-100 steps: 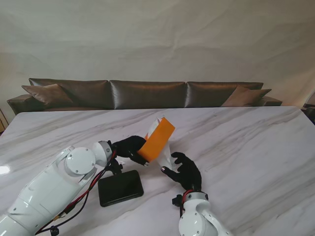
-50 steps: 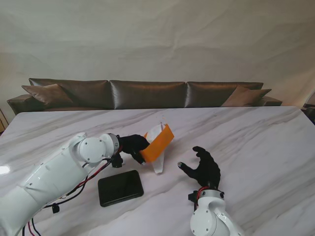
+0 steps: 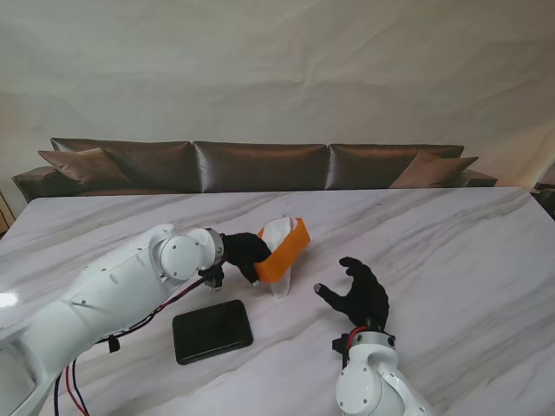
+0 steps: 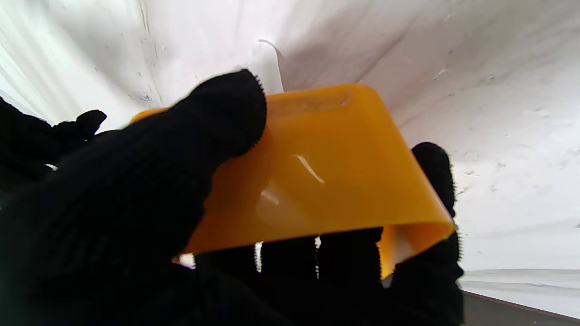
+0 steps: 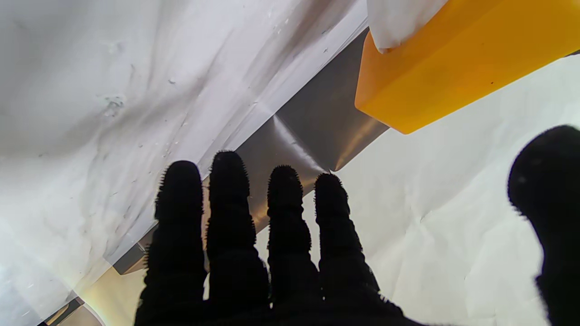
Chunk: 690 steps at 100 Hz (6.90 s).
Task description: Refill a tissue box and feed the first sheet
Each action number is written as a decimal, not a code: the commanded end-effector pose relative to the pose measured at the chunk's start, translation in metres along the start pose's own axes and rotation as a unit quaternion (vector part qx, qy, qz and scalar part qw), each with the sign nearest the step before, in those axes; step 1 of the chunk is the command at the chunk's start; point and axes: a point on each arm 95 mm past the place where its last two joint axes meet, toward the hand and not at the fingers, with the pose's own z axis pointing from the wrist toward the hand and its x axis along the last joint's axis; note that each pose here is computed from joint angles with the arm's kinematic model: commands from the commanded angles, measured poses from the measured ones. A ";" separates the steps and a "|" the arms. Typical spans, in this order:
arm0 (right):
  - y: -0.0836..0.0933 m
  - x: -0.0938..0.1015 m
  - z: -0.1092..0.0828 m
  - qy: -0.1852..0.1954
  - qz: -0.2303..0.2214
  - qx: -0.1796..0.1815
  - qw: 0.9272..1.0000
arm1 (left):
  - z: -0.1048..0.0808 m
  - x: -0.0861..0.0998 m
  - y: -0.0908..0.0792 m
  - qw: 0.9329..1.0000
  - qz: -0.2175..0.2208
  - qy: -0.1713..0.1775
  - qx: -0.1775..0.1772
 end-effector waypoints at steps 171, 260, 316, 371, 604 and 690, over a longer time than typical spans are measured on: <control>0.032 0.029 0.093 0.076 -0.059 0.077 0.992 | -0.075 0.003 0.034 0.949 -0.108 -0.092 0.280; -0.017 0.035 0.144 0.077 -0.008 0.181 0.980 | -0.060 0.010 0.047 0.952 -0.130 -0.201 0.191; -0.028 0.034 0.127 0.084 0.011 0.205 0.975 | -0.033 -0.005 0.048 0.957 -0.126 -0.203 0.165; -0.016 0.033 0.090 0.098 0.025 0.221 0.970 | -0.019 -0.005 0.049 0.944 -0.136 -0.203 0.220; -0.021 0.032 0.065 0.085 0.014 0.202 0.976 | -0.023 -0.004 0.052 0.932 -0.165 -0.214 0.240; -0.005 0.027 0.057 0.086 -0.021 0.157 0.984 | -0.050 -0.011 0.054 0.936 -0.136 -0.243 0.214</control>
